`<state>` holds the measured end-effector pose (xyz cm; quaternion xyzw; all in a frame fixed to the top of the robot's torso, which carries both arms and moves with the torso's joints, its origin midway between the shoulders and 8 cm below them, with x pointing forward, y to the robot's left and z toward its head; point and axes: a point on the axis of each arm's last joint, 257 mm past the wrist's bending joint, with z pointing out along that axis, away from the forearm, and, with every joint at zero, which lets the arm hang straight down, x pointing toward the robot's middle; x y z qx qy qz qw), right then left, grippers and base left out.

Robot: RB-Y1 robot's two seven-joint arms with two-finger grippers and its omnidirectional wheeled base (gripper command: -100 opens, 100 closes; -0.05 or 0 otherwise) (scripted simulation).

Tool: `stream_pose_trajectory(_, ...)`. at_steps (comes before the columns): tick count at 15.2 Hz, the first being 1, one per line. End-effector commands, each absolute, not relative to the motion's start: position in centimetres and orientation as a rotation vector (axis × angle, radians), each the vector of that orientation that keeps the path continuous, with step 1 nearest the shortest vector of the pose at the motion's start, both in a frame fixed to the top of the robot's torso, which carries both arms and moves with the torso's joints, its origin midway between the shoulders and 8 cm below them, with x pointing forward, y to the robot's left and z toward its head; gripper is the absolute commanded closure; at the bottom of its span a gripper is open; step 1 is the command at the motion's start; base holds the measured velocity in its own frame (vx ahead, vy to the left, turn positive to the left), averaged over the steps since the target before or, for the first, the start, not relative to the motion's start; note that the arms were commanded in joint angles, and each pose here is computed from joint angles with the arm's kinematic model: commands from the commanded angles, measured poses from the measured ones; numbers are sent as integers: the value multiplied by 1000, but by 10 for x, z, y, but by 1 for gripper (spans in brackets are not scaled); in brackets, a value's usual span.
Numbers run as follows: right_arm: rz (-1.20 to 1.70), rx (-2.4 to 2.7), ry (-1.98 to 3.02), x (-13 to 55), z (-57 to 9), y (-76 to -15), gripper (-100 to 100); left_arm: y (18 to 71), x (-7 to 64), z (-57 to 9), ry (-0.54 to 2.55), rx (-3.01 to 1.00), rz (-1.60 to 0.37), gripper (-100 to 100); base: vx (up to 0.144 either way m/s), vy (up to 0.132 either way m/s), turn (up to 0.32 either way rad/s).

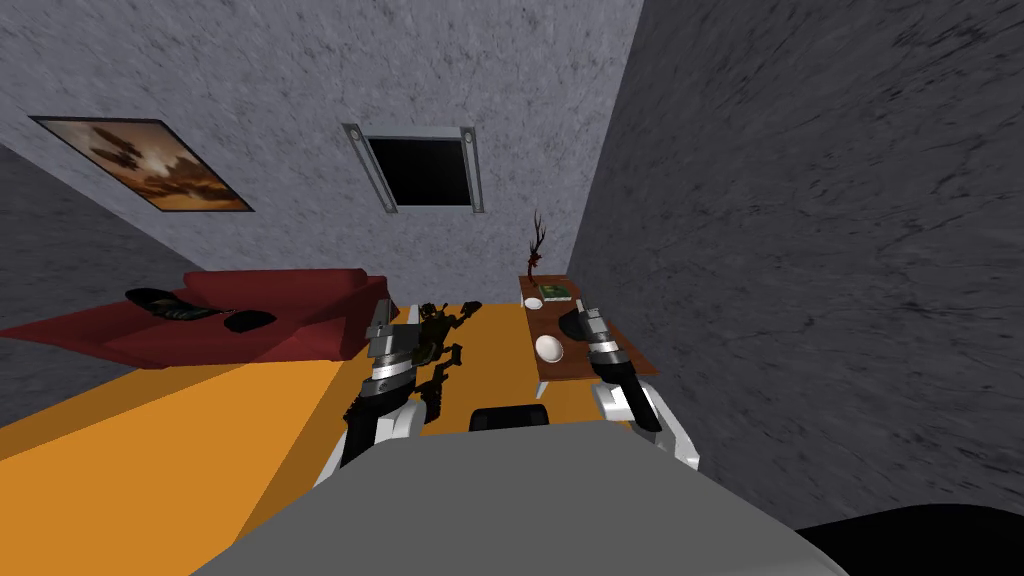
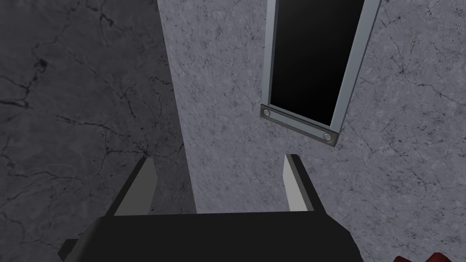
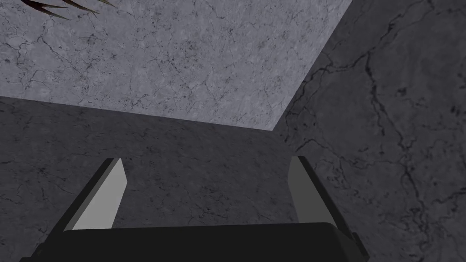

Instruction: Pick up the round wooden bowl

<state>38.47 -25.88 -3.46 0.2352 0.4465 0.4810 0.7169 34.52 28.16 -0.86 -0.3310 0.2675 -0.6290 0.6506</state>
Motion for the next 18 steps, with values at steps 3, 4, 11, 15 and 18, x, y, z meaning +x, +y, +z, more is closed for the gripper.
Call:
stream_pose_trajectory(3, 1003, 503, 1106, 399, -75, -255, -100, 282, 345, -9, 608, -752, -1429, 0, 6, 53, 71)
stream_pose_trajectory(4, 1003, 503, 1106, 399, -75, -255, -100, 282, 345, -9, 608, -752, -1429, 0, 5, 32, 33)
stream_pose_trajectory(11, 849, 423, 1362, 415, -165, -246, -100, 282, 345, -9, 608, -752, -1429, 0, 12, 46, 101)
stream_pose_trajectory(15, 792, 415, 1453, 416, -205, -251, -100, 282, 345, -9, 608, -752, -1429, 0, 22, 38, 74)
stream_pose_trajectory(18, 742, 389, 1527, 416, -234, -253, -100, 282, 345, -9, 608, -752, -1429, 0, 27, 36, 90)
